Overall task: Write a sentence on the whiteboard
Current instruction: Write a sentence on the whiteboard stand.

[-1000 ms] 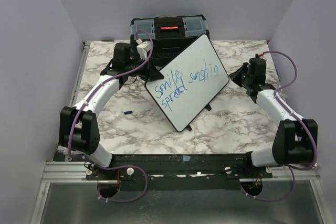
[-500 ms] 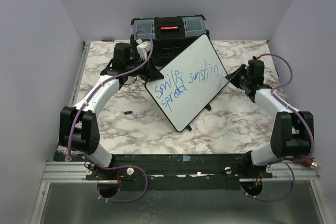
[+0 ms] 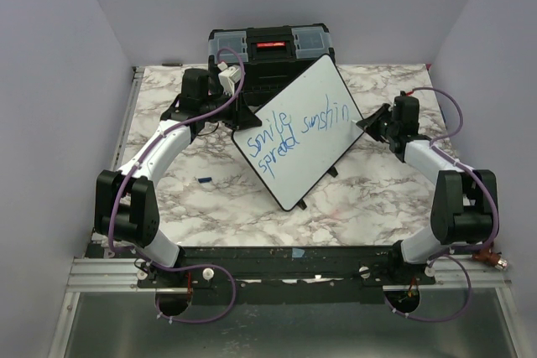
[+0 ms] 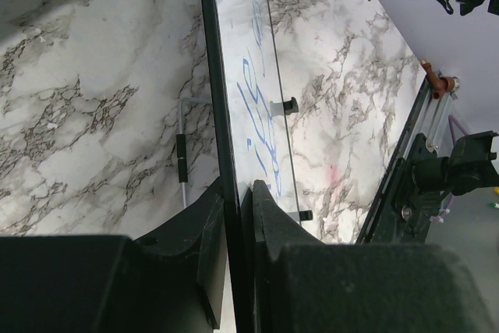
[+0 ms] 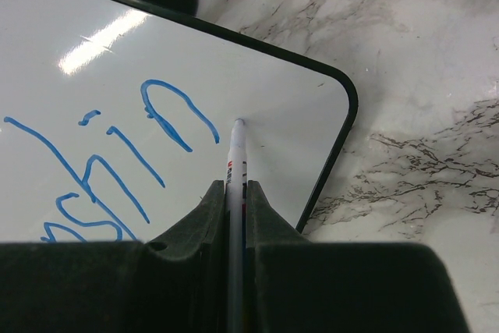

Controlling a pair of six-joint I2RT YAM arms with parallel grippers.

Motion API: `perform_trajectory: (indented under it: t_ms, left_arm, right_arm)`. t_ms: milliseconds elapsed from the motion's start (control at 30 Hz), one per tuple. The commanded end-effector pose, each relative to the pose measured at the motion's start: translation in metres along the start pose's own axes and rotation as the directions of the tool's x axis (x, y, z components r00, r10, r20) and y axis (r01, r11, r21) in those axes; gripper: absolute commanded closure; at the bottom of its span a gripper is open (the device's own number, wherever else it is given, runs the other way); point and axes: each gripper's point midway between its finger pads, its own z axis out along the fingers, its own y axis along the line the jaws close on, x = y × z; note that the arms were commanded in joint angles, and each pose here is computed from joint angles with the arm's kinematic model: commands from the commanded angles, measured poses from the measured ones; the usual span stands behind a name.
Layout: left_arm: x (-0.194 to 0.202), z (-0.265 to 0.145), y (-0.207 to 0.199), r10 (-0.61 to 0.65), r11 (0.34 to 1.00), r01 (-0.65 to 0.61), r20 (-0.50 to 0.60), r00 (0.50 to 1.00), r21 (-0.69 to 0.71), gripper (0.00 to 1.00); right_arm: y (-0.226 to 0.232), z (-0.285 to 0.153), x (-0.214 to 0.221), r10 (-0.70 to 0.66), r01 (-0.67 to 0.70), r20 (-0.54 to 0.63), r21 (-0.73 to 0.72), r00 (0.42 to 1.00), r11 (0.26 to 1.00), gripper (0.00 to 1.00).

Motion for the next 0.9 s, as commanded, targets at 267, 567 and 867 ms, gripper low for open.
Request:
perform_trajectory:
  t_ms: [267,567,867]
  left_arm:
    - [-0.025,-0.001,-0.006,0.170,0.985,-0.171,0.071,0.983,0.003,1.00]
    - [-0.025,0.000,-0.005,0.169,0.986,-0.169,0.069,0.983,0.003,1.00]
    - [-0.025,-0.001,-0.006,0.172,0.985,-0.173,0.071,0.982,0.001,1.00]
  right_arm:
    - [-0.012,0.011,0.000,0.007,-0.007,-0.001,0.045,1.000,0.999,0.99]
    - [-0.007,0.016,-0.010,0.006,-0.006,0.011,0.044,1.000,0.999,0.99]
    - [0.005,0.018,-0.013,0.017,-0.017,0.002,-0.005,1.000,1.000,0.99]
